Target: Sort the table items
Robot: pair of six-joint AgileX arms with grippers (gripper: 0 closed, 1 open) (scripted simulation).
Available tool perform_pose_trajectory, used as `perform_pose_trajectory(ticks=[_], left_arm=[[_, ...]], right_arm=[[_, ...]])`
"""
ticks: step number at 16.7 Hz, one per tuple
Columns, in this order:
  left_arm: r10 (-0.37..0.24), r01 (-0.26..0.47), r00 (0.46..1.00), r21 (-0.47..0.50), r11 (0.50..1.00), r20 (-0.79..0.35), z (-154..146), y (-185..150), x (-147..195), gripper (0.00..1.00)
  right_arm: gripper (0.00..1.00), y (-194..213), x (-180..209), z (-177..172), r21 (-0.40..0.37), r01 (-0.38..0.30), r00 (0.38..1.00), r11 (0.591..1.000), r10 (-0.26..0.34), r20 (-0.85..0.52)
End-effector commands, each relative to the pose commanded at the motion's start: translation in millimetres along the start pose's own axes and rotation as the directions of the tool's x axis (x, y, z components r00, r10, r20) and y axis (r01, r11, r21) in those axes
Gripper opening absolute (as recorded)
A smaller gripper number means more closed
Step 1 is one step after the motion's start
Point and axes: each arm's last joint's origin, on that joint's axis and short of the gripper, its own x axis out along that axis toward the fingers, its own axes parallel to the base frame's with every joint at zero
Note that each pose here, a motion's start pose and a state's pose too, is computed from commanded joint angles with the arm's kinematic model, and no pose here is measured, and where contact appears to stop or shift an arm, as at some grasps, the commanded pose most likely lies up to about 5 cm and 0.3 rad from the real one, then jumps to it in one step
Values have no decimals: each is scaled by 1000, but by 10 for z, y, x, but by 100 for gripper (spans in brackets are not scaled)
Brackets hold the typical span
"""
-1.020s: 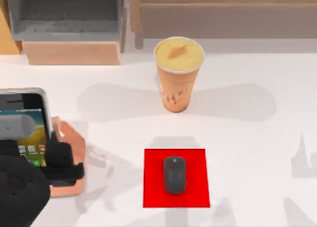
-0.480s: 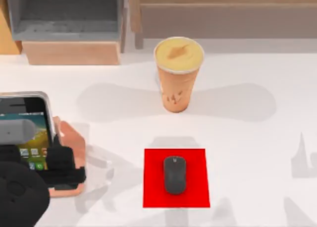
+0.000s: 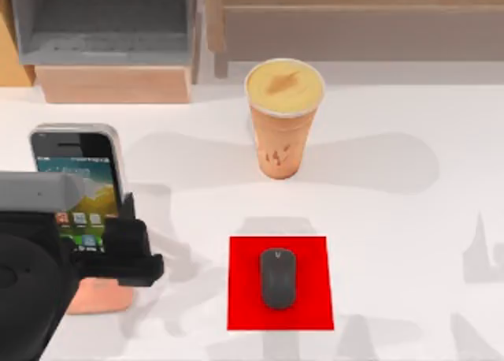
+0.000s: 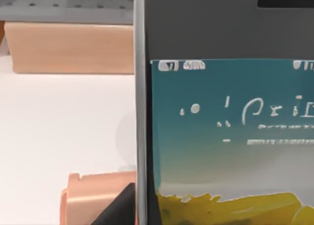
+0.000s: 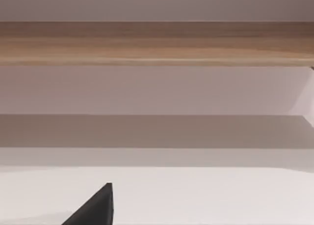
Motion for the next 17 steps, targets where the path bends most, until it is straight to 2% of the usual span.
perform_pose_trajectory(ticks=[2, 7, 12, 17], left_arm=[[34, -34, 999, 2, 999, 1, -10, 37, 105, 0], [166, -166, 985, 11, 986, -42, -97, 188, 341, 0], [173, -172, 984, 13, 985, -47, -105, 196, 353, 0], [173, -172, 984, 13, 985, -47, -105, 196, 353, 38]], right_arm=[[100, 0, 0, 0, 0, 0, 1000, 1000, 0, 0], [100, 0, 0, 0, 0, 0, 1000, 1000, 0, 0], [100, 0, 0, 0, 0, 0, 1000, 1000, 0, 0], [100, 0, 0, 0, 0, 0, 1000, 1000, 0, 0]])
